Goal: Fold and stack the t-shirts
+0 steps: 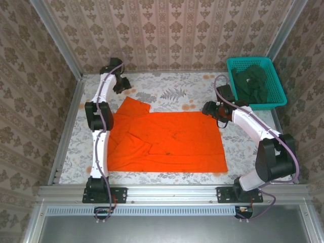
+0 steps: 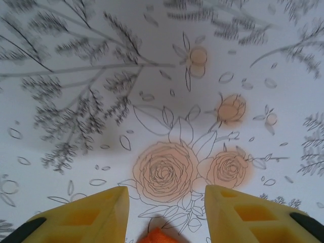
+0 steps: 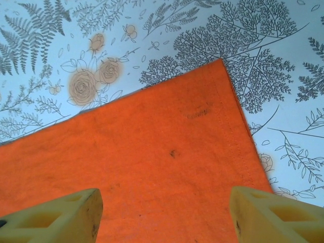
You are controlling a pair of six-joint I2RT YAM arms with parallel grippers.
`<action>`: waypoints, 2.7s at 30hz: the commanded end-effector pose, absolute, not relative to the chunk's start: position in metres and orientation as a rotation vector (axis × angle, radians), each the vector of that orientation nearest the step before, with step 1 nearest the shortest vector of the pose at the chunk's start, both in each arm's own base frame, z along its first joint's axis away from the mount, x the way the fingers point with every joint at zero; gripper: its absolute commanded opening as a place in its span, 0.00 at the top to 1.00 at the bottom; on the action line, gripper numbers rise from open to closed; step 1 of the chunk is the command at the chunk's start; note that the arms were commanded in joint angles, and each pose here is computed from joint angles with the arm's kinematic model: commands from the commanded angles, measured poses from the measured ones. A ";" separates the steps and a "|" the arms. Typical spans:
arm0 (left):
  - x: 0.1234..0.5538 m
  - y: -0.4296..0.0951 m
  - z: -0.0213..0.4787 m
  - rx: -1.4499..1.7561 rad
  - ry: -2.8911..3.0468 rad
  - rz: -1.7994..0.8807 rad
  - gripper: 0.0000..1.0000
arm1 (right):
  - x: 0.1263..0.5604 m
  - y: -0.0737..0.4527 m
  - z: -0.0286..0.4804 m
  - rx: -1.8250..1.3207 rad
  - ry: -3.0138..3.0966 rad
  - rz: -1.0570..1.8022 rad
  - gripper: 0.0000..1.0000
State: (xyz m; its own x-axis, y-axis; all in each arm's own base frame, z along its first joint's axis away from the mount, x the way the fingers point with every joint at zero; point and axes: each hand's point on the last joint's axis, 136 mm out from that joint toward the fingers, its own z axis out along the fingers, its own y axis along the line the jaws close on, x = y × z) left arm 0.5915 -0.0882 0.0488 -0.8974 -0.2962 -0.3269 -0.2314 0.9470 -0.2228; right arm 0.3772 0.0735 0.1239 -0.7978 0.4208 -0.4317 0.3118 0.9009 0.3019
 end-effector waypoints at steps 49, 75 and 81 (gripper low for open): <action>0.552 -0.100 0.047 -0.167 2.875 -0.152 0.49 | 0.423 0.036 0.079 0.666 2.621 0.217 0.32; 0.556 -0.101 0.046 -0.236 2.861 -0.244 0.85 | 0.439 0.038 0.068 0.672 2.659 0.211 0.33; 0.559 -0.103 0.052 -0.226 2.841 -0.267 0.95 | 0.440 0.032 0.059 0.693 2.699 0.159 0.34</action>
